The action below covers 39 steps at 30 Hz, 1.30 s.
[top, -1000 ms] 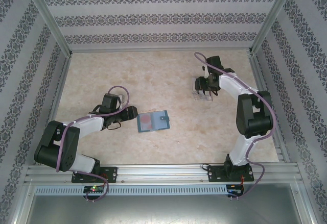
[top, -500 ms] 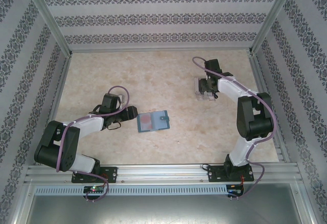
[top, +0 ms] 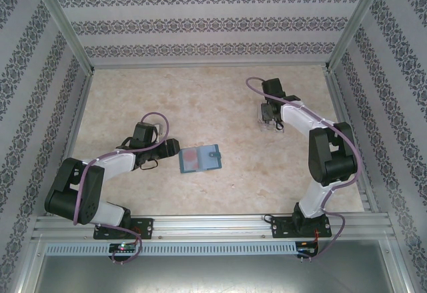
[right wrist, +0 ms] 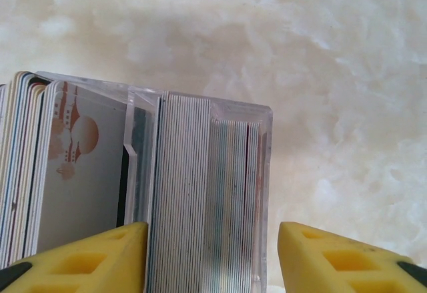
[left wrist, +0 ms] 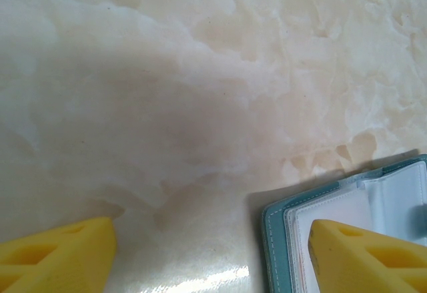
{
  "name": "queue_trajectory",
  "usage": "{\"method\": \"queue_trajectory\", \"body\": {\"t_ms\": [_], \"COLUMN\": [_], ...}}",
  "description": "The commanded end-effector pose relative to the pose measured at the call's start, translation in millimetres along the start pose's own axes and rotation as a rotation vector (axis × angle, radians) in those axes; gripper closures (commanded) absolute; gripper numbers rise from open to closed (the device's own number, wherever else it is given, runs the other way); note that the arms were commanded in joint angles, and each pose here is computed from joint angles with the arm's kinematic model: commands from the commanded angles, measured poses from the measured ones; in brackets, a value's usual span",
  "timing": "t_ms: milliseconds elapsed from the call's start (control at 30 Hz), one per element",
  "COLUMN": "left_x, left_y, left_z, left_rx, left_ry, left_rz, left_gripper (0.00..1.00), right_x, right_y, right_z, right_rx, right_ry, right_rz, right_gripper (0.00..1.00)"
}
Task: Put the credit cards into the card holder
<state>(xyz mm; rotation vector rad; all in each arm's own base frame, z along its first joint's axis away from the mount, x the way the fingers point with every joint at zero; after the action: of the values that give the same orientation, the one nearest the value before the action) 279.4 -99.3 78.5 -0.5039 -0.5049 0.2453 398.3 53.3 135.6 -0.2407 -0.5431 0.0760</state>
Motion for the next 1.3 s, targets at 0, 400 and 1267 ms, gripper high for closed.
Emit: {"method": "queue_trajectory", "body": {"t_ms": [0,400,1267], "left_x": [-2.1,-3.1,-3.9], "left_y": [2.4,1.4,4.1], "left_z": [-6.8,-7.5,-11.5], "left_rx": [0.005,-0.005,0.011], "left_ry": [0.019,0.029,0.041], "left_rz": [-0.005,-0.008,-0.005], "left_gripper": [0.22,0.22,0.22], "right_x": [-3.5,-1.9,-1.6], "right_y": [-10.8,-9.8,-2.8], "right_z": [7.3,13.4,15.5], "right_rx": [-0.079,-0.105,-0.106], "right_ry": [0.0,-0.029,-0.042], "right_rz": [0.02,0.044,0.096], "right_gripper": [0.48,0.53,0.81]}}
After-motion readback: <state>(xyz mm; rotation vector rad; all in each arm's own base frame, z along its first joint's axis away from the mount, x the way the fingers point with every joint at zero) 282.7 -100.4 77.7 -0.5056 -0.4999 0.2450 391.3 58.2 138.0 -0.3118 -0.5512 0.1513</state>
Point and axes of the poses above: each hand's point on the last joint's axis, 136 mm out from that joint toward the fingers, its own z axis back along the fingers, its own y axis along the line the jaws close on, x = y × z, the point moved 6 cm from there along z, back along the fingers, and after that the axes turned 5 degrees about z, right-handed, at the moved point
